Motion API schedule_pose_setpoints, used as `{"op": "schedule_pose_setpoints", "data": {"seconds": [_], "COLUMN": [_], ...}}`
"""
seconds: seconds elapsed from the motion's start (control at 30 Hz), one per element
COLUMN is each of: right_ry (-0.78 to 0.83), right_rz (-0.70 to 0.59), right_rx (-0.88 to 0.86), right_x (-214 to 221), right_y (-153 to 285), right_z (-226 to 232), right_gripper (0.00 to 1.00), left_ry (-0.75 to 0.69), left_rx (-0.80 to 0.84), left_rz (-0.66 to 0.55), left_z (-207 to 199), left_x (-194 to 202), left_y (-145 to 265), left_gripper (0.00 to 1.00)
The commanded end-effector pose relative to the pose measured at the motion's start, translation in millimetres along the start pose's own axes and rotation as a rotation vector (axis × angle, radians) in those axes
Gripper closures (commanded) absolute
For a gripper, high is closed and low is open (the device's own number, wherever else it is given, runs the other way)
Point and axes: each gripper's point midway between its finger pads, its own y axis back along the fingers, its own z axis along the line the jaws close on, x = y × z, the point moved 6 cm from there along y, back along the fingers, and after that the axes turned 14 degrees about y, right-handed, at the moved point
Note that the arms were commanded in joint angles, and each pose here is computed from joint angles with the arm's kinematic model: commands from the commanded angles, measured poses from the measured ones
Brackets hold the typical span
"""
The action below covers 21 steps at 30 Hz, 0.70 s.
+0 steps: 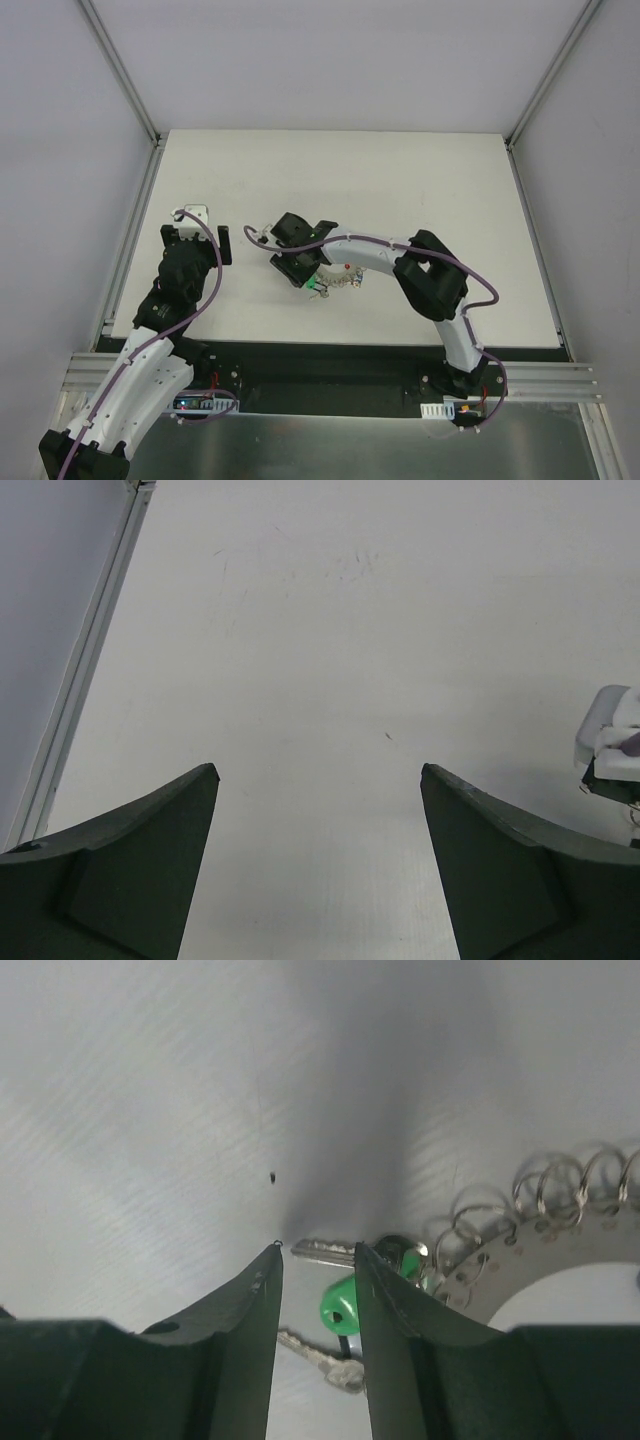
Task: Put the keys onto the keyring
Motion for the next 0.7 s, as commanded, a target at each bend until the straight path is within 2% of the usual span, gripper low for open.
{"op": "schedule_pose_setpoints", "data": {"seconds": [0.0, 0.07, 0.1, 0.23, 0.4, 0.67], "right_ry": [-0.036, -0.09, -0.175, -0.344, -0.42, -0.44], "right_rz": [0.067, 0.022, 0.007, -0.034, 0.0, 0.012], "right_rx": [-0.001, 0.04, 0.048, 0.133, 0.21, 0.27], "right_x": [14.0, 1.5, -3.3, -10.5, -3.5, -1.4], "right_y": [41.4, 56.9, 60.2, 59.6, 39.3, 20.7], "right_z": [14.2, 12.6, 15.3, 15.9, 14.5, 7.9], "right_gripper": [0.62, 0.59, 0.58, 0.53, 0.53, 0.57], "left_ry": [0.0, -0.001, -0.002, -0.002, -0.006, -0.013], "left_rx": [0.023, 0.022, 0.021, 0.022, 0.024, 0.041], "left_rz": [-0.04, -0.039, -0.041, -0.041, -0.047, -0.047], "left_z": [-2.9, -2.9, -2.8, -2.9, -3.4, -6.2], "left_x": [-7.0, -6.7, -7.1, -6.6, -7.6, -7.1], "left_y": [-0.8, -1.0, -1.1, -0.9, 0.2, 1.3], "left_gripper": [0.18, 0.18, 0.18, 0.18, 0.18, 0.18]}}
